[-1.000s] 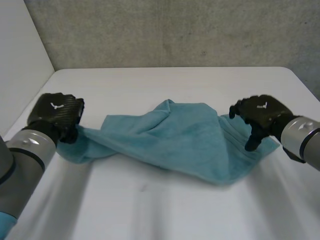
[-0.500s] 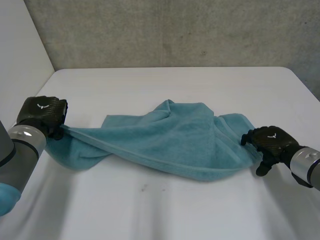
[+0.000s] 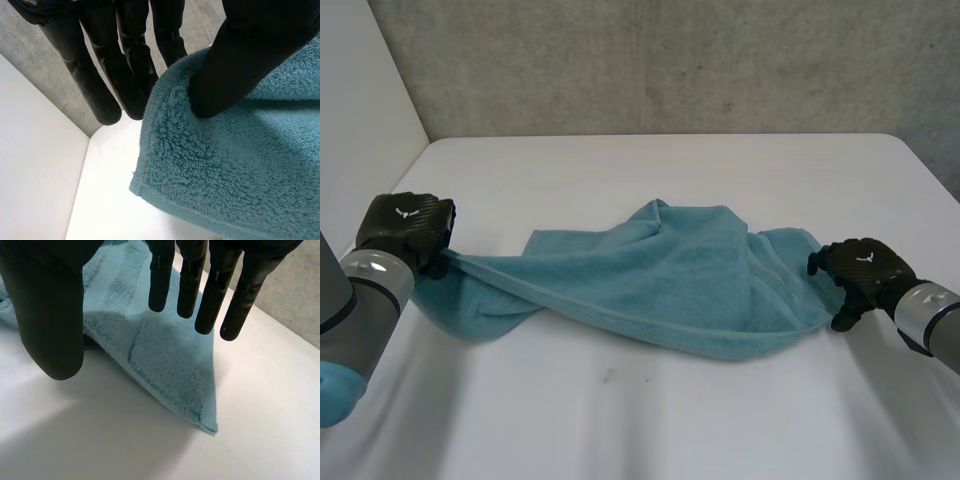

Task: Fold the laundry

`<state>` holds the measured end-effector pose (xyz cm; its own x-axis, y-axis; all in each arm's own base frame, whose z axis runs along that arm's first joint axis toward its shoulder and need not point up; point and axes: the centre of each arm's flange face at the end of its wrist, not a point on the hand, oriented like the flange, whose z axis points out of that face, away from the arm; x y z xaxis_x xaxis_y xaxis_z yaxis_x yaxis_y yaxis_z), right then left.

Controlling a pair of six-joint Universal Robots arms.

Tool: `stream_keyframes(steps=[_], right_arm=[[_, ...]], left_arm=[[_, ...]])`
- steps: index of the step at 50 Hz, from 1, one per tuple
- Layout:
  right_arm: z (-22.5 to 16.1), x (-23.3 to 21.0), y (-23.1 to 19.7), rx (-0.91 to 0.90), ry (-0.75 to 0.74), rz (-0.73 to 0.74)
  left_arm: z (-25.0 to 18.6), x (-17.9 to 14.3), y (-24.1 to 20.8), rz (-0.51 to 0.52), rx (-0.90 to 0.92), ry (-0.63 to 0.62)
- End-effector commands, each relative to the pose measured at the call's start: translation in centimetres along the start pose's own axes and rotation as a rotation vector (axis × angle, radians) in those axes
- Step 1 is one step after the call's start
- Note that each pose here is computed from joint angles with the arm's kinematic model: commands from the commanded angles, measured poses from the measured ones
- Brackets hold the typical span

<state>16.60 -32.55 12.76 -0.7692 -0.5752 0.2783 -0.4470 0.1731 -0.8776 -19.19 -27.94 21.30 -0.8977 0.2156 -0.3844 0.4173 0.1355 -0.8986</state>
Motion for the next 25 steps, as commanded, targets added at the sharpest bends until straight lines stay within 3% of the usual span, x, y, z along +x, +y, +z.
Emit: stream_keyframes(steps=[1,20,25], right_arm=[[0.7,0.4,0.1,0.004,0.003,0.021],[1.6,1.5,-0.7,-0.012,-0.003,0.079],[-2.6,3.9,-8.3,0.136,0.09,0.071]], left_arm=[[0.0,0.0,0.1,0.0,-0.002,0.001],[0.1,-0.3,0.1,-0.002,-0.011,-0.007],[-0.4,-0.7,-0.8,-0.002,0.016,-0.018]])
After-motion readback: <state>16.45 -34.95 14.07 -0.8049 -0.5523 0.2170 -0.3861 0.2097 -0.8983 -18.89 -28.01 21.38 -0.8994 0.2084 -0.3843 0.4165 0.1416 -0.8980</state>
